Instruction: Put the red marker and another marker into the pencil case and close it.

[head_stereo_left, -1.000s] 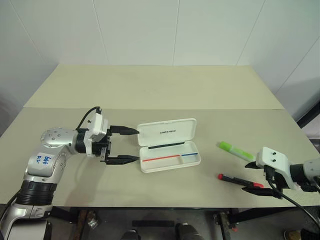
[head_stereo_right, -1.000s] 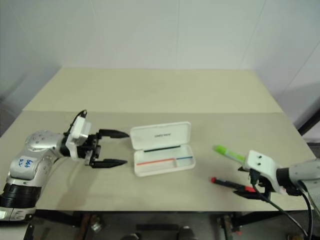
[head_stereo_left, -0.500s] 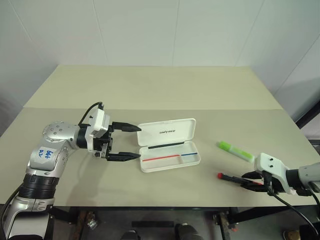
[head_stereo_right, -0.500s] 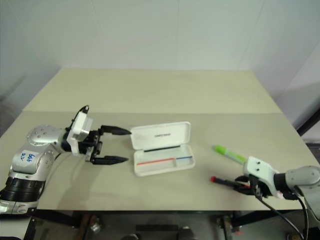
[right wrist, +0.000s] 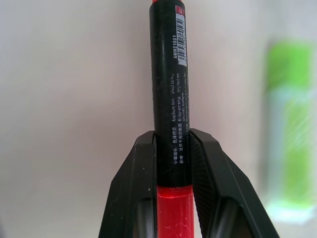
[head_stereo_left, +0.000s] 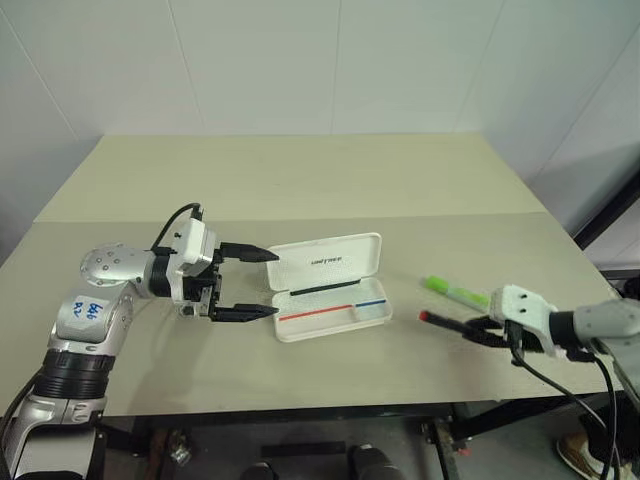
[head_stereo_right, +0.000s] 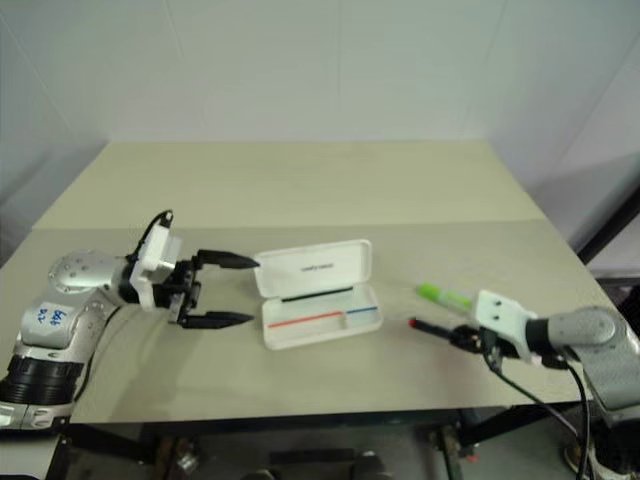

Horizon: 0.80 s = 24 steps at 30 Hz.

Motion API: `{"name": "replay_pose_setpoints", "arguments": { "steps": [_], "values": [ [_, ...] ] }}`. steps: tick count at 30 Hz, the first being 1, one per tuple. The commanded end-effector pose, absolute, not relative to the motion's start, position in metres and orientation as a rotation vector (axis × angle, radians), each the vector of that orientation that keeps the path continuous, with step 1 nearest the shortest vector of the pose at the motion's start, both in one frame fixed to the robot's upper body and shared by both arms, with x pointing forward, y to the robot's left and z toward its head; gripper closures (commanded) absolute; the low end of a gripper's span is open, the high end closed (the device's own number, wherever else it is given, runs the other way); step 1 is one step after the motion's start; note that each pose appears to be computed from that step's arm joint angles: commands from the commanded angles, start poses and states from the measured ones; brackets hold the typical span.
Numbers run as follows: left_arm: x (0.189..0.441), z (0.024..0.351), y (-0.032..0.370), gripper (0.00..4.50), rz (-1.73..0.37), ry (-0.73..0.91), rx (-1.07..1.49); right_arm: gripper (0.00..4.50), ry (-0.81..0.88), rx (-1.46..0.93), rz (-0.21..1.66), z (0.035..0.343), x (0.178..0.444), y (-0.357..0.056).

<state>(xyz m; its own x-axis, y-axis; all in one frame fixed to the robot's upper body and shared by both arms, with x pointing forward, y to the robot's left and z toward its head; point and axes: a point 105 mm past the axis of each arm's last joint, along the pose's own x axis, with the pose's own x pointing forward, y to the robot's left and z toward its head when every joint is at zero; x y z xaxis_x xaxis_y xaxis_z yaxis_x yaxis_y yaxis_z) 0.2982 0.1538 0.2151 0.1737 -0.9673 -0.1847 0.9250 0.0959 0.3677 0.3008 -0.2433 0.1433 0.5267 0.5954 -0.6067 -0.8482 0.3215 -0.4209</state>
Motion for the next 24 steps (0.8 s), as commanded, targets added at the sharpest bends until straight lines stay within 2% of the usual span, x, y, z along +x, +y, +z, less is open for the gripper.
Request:
{"name": "replay_pose_setpoints", "arguments": {
  "steps": [1, 9, 17, 24],
  "values": [
    [0.299, 0.222, 0.166, 0.0, -1.347, -0.143, 0.478, 3.88, 0.3, -0.87, 1.031, 0.165, 0.308, -0.232],
    [0.299, 0.217, 0.181, 0.0, -1.28, -0.124, 0.481, 3.88, 0.144, -1.021, 1.159, 0.199, 0.333, -0.186],
    [0.296, 0.215, 0.187, 0.0, -1.237, -0.114, 0.475, 3.88, 0.045, -1.094, 1.302, 0.199, 0.347, -0.136],
    [0.292, 0.215, 0.191, 0.0, -1.206, -0.109, 0.472, 3.88, -0.004, -1.107, 1.343, 0.196, 0.356, -0.103]
  ]
}}
